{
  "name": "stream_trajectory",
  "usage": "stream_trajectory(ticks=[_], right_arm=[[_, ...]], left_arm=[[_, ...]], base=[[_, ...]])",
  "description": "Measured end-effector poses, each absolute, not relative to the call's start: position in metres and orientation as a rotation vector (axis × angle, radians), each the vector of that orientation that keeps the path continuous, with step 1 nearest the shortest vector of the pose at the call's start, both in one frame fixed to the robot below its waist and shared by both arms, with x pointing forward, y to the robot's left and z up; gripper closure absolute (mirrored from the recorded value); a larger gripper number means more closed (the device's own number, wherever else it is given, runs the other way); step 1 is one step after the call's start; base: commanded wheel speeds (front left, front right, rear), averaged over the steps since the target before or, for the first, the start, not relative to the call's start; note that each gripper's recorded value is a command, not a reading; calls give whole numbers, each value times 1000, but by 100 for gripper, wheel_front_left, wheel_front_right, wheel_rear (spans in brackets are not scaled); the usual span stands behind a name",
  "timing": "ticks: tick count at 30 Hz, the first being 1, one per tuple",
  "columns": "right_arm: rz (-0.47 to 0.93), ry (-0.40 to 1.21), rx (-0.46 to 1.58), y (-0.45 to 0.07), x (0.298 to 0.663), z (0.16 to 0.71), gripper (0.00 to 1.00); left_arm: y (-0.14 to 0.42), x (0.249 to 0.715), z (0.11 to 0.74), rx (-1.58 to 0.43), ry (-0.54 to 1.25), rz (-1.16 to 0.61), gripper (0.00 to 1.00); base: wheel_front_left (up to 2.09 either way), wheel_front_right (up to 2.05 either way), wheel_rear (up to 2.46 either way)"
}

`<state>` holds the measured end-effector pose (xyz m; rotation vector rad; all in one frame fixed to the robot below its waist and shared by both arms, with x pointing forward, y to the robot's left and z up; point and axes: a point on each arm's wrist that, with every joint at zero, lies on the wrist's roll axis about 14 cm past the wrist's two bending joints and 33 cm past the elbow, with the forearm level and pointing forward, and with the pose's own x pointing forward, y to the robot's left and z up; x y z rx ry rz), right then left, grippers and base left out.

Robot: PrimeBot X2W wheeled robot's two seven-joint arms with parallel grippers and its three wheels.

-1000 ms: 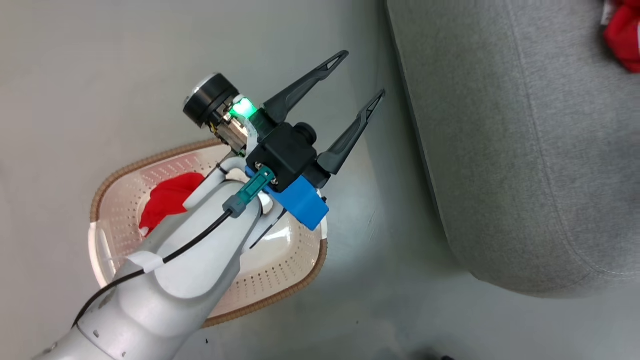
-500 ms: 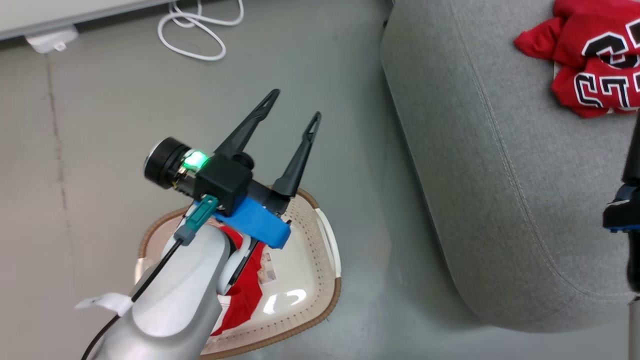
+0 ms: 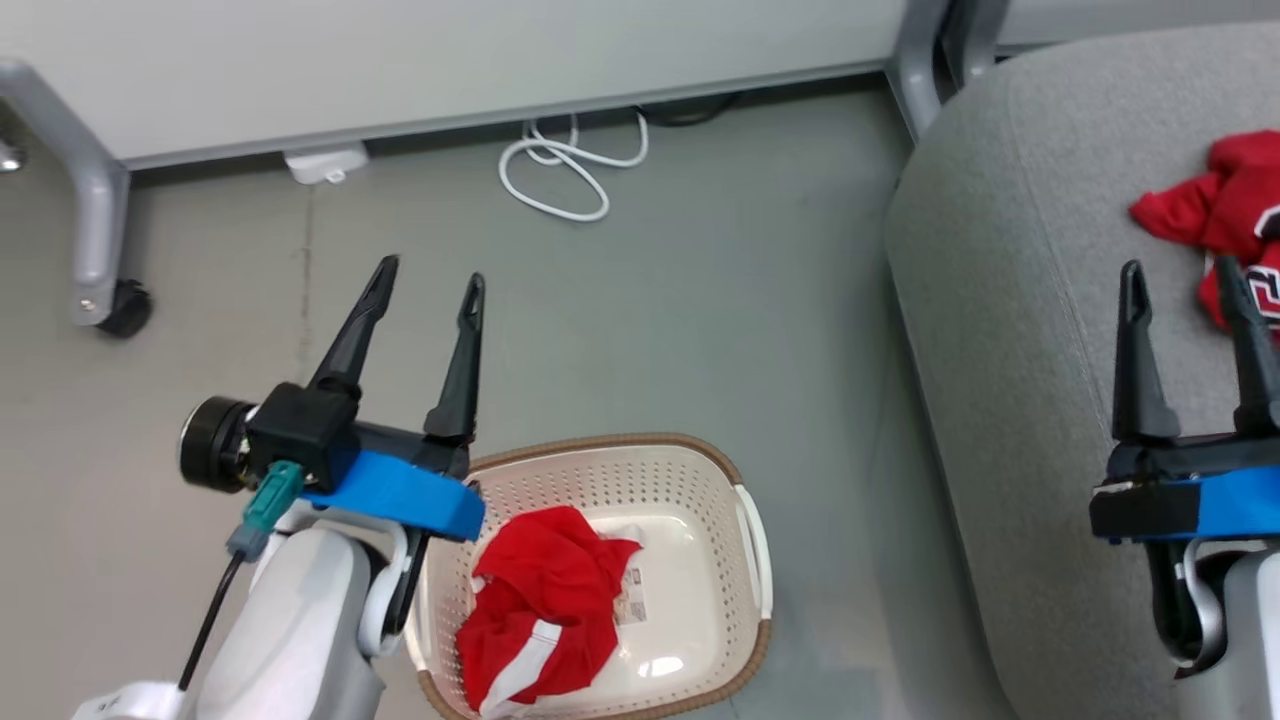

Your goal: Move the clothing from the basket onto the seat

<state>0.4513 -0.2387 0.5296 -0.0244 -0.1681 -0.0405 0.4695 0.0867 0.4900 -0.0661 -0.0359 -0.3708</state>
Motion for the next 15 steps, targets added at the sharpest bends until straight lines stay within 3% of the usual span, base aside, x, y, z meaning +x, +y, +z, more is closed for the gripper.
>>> stream_trajectory(ticks=[15], right_arm=[[123,-171,55,-166,435,532,0]], left_arm=[[171,427,513,-69,-89,-109,0]], base=[[0,0,0]])
